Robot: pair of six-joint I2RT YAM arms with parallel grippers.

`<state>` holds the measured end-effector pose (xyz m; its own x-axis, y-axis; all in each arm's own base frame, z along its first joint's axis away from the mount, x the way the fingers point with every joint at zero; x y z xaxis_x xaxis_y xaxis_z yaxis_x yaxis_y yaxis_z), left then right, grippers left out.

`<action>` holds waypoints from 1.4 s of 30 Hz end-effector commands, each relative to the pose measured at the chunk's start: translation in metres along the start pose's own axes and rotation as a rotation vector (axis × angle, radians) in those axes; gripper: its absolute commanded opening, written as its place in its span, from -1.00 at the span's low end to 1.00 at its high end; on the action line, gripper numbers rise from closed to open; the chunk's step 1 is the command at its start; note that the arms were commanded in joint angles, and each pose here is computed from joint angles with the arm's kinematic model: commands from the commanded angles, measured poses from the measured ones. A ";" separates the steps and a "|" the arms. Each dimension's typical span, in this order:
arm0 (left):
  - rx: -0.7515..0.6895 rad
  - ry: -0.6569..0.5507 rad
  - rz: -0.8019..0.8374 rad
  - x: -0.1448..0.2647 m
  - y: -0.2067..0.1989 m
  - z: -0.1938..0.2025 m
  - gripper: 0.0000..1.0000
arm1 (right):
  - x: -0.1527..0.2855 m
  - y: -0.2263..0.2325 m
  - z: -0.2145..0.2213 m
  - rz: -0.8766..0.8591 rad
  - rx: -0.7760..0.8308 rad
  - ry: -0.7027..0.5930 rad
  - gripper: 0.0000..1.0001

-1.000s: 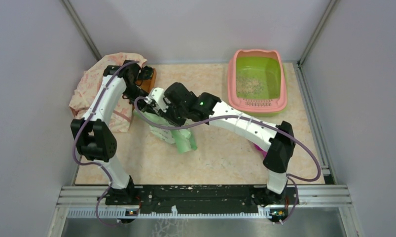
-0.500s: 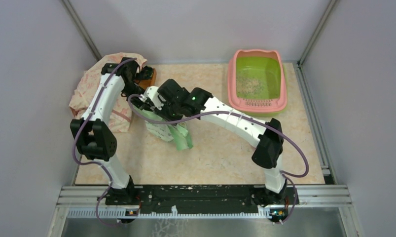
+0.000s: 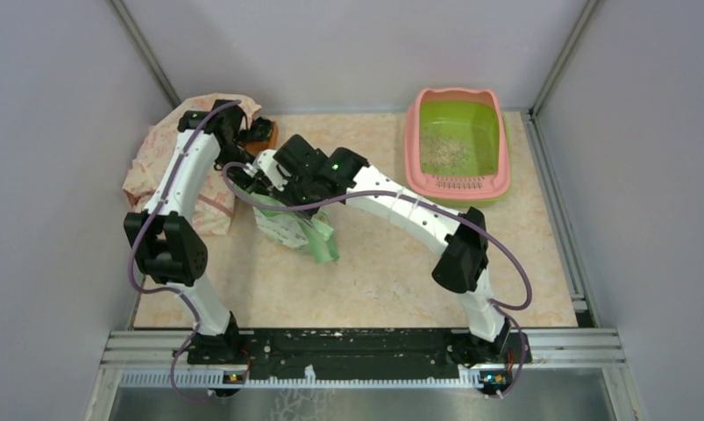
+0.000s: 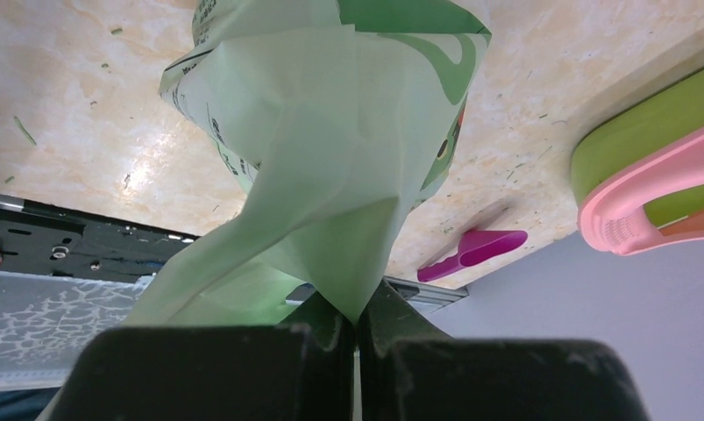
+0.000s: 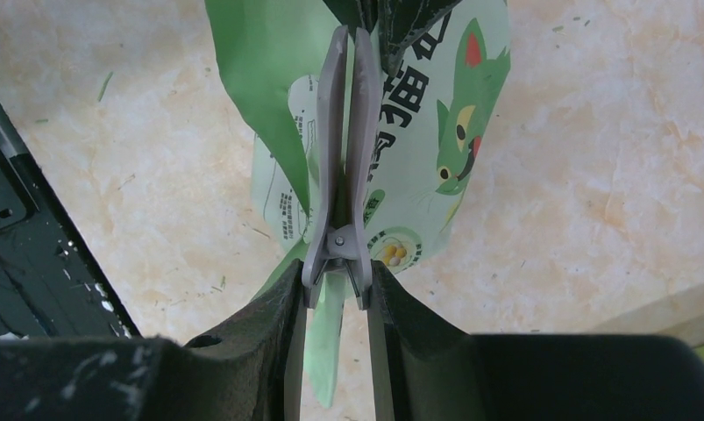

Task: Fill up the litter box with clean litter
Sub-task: Adjust the clamp at the cat litter bag.

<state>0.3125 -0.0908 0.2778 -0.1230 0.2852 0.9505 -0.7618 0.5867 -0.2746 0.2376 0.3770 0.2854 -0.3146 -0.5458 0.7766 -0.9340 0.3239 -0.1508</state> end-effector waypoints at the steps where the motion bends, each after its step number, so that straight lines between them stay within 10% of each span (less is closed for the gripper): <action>1: -0.021 -0.033 0.106 0.037 -0.001 0.010 -1.00 | -0.003 -0.018 -0.002 0.068 -0.015 0.004 -1.00; 5: -0.024 -0.031 0.106 0.037 -0.001 0.010 -1.00 | -0.002 -0.019 -0.007 0.067 -0.016 -0.053 -1.00; 11: -0.027 -0.032 0.093 0.034 0.000 0.009 -1.00 | -0.003 -0.017 -0.007 0.044 -0.021 -0.162 -0.21; 24: -0.017 -0.020 0.090 0.029 0.002 0.005 -1.00 | 0.022 0.003 0.038 0.104 -0.062 -0.572 0.20; 42: -0.006 -0.013 0.090 0.026 0.003 0.004 -1.00 | 0.029 0.019 0.024 0.110 -0.047 -0.848 0.11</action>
<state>0.3136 -0.0860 0.2794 -0.1311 0.2852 0.9495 -0.7661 0.5787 -0.2796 0.2080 0.3346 0.2738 -0.4666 -0.8729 0.1424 -0.8811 0.4448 -0.1608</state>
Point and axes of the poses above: each gripper's point midway between its finger pads, its own x axis back along the fingers, its own y axis along the line the jaws close on, z = x × y, the point moved 9 cm from there along x, back along the fingers, and after that the axes turned 4 degrees about x, right-handed, at the moved point
